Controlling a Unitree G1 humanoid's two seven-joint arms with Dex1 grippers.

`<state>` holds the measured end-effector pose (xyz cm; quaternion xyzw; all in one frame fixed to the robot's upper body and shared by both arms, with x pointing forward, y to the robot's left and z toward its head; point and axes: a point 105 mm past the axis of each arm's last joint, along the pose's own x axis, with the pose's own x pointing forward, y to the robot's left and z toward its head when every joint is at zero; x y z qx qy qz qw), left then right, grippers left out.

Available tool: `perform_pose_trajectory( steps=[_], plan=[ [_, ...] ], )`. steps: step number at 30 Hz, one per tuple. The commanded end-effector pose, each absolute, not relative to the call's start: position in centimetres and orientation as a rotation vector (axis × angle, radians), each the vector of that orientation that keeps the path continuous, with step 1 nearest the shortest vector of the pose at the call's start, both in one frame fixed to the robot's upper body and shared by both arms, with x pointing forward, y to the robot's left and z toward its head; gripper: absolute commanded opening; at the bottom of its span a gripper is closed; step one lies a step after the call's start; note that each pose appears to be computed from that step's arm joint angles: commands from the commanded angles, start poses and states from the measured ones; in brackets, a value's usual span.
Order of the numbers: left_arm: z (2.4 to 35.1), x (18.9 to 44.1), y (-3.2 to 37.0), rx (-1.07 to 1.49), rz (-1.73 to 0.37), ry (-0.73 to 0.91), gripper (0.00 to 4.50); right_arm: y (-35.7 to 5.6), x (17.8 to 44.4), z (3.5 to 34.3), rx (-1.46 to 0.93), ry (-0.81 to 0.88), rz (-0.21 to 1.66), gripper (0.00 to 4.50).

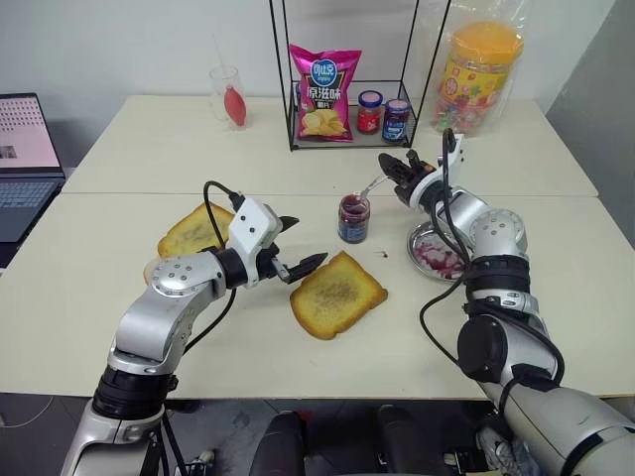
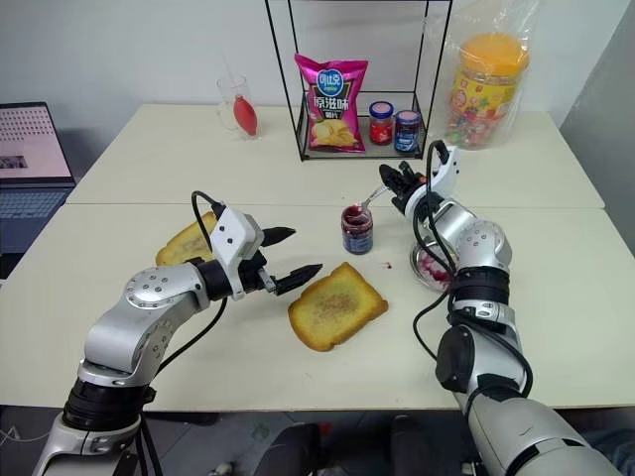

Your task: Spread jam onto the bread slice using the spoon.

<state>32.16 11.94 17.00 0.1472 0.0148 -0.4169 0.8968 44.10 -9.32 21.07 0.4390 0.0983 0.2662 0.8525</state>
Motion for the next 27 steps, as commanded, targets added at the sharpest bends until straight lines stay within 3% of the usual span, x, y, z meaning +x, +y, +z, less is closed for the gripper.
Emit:
perform_pose_trajectory(
  steps=[1,8,13,19,27],
  plan=[
    [17.9,32.0,12.3,0.329,-0.862,-0.006,4.5,-9.8,43.3,25.2,0.938,0.107,0.638,0.03],
    [18.4,31.2,13.5,0.308,-0.878,-0.008,4.5,-9.7,41.4,27.8,0.922,0.079,0.724,0.03],
    [17.7,29.0,14.9,0.309,-0.936,0.044,4.5,-8.7,38.3,28.6,0.874,0.095,0.829,0.03],
    [14.7,25.4,17.1,0.391,-1.011,0.181,4.5,-5.9,34.8,25.8,0.795,0.183,0.906,0.03],
    [12.6,24.1,17.2,0.503,-1.033,0.177,4.5,-2.7,33.2,21.4,0.599,0.215,0.924,0.03]
  ],
)
